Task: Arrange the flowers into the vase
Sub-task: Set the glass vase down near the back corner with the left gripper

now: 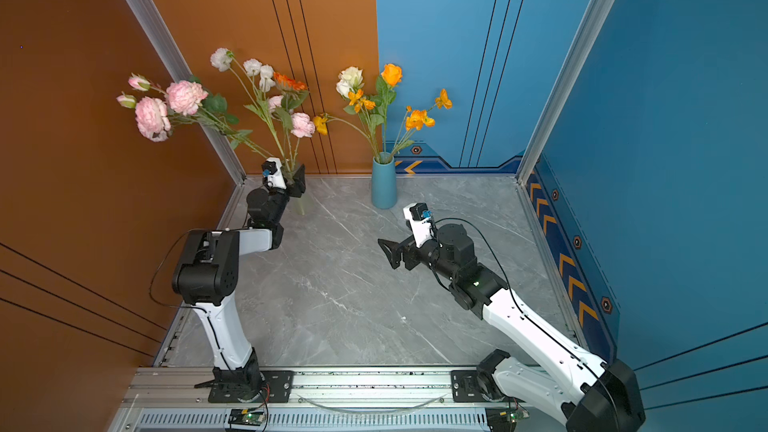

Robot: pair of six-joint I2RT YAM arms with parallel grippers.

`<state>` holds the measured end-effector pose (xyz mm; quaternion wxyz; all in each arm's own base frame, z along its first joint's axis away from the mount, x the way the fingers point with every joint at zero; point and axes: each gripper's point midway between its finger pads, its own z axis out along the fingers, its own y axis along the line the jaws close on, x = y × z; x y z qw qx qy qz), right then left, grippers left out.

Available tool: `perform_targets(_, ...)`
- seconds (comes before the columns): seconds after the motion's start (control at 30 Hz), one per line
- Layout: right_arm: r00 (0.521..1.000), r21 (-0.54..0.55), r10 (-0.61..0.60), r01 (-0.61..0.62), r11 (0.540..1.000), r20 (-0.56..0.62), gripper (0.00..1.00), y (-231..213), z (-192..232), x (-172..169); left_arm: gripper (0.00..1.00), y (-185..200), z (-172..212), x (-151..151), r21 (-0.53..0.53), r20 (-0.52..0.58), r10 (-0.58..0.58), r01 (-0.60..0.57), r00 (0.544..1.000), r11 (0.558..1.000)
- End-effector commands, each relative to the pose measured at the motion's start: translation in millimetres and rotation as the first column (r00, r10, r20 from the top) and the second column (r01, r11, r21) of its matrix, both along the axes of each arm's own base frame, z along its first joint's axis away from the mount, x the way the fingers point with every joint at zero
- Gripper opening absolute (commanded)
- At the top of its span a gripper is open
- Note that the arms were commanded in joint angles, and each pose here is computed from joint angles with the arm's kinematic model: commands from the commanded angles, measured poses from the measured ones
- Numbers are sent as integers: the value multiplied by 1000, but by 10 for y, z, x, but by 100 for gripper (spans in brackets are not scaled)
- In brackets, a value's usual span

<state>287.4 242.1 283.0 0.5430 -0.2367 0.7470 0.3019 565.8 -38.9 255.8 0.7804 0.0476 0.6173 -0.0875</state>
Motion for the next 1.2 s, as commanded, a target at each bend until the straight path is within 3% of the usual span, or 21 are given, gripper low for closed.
perform_targets(0.0,999,11,21,-21,1000,33,100,91,135,50,21,8,828,-103,40,282,-9,-2,959,999)
perform_targets(0.3,996,55,84,-83,995,-5,100,366,98,206,22,-92,552,159,111,269,-20,-10,963,994)
perform_targets(0.6,991,59,127,-124,990,-49,100,550,1,340,22,-67,340,402,84,254,-2,-20,967,996)
perform_targets(1.03,988,76,138,-133,988,-69,100,585,-44,475,23,-63,81,501,68,213,10,-25,977,997)
perform_targets(1.17,988,79,136,-130,988,-77,100,581,-67,459,31,-49,11,517,61,199,17,-30,980,998)
